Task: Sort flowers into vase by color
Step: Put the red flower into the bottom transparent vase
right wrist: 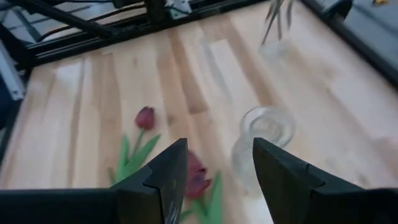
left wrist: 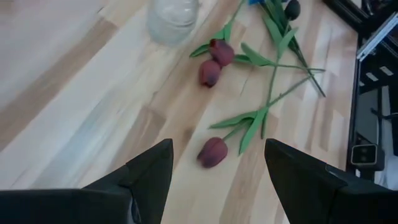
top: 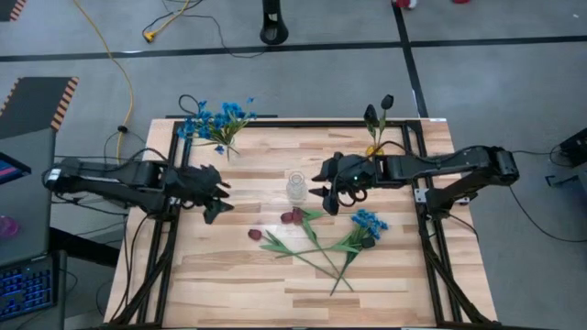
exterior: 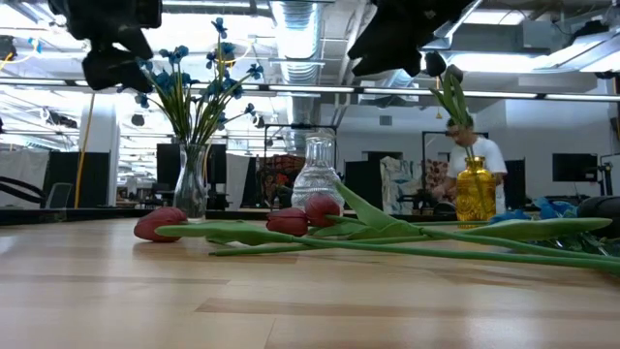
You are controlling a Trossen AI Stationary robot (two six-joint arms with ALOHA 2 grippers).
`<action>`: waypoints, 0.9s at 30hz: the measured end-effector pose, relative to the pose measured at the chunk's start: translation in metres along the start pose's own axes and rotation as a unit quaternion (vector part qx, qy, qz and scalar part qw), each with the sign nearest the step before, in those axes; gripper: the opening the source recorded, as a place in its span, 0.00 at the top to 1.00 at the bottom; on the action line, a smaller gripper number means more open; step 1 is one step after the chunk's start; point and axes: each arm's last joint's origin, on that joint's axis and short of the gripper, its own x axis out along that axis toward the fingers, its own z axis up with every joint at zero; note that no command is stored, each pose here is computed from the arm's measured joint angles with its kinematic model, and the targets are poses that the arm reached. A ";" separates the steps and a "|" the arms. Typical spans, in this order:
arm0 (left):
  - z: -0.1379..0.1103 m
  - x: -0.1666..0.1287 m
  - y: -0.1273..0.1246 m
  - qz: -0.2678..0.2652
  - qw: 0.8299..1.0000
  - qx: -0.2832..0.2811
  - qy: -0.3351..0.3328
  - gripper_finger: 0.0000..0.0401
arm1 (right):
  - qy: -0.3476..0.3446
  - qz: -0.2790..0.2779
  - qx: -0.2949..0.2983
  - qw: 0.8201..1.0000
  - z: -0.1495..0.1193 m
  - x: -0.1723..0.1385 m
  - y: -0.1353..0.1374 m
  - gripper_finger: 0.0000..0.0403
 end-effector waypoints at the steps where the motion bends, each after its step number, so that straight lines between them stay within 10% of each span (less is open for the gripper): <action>1: -0.001 0.005 -0.002 -0.001 1.000 0.002 -0.004 0.40 | 0.006 0.003 0.009 1.000 -0.002 0.000 0.003 0.48; 27: -0.018 0.101 -0.051 0.023 0.994 0.109 0.000 0.40 | 0.198 -0.007 0.142 0.970 -0.096 0.071 0.084 0.48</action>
